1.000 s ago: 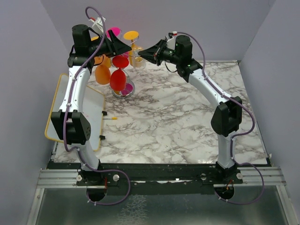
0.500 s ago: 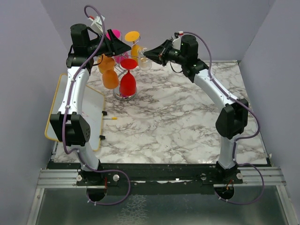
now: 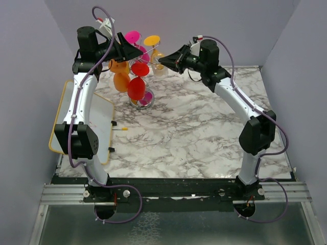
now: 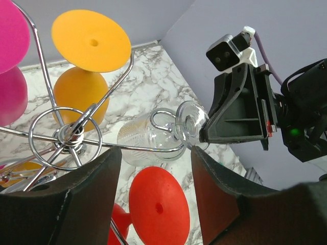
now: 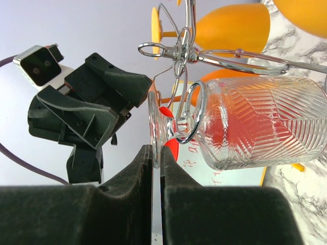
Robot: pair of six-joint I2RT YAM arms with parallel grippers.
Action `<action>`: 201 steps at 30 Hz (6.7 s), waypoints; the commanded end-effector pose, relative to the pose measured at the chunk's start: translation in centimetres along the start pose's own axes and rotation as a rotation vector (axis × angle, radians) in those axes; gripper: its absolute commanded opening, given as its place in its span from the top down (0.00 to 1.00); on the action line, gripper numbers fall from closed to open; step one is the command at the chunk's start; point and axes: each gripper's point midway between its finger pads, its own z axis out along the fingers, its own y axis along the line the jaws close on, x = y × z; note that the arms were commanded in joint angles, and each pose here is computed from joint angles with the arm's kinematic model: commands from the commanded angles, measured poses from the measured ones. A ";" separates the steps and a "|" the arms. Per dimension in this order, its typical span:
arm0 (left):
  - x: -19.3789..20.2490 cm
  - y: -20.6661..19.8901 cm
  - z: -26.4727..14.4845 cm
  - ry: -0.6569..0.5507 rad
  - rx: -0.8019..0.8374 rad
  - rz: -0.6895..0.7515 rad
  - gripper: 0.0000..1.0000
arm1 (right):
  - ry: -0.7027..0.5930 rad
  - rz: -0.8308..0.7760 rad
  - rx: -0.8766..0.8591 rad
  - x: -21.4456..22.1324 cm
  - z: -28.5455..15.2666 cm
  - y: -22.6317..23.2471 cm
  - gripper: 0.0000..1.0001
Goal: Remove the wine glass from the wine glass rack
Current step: Pick up the wine glass from the wine rack, then place the wine glass at the center of the board.
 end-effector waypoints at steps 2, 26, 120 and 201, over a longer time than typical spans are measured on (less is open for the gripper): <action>-1.2 -1.9 -0.9 -0.021 0.031 0.043 0.42 | -0.104 -0.133 -0.155 -0.9 -4.1 7.8 1.00; -1.8 -5.0 -1.2 -0.042 0.137 0.045 0.42 | -0.112 -0.074 -0.169 0.7 -6.1 6.7 0.99; 5.5 -14.7 -3.5 0.042 0.244 0.177 0.41 | -0.189 -0.272 -0.132 1.7 -12.2 4.0 0.99; 34.6 -22.1 -8.0 0.057 0.700 0.567 1.00 | 0.292 -0.689 -0.084 14.0 -19.6 -4.8 0.14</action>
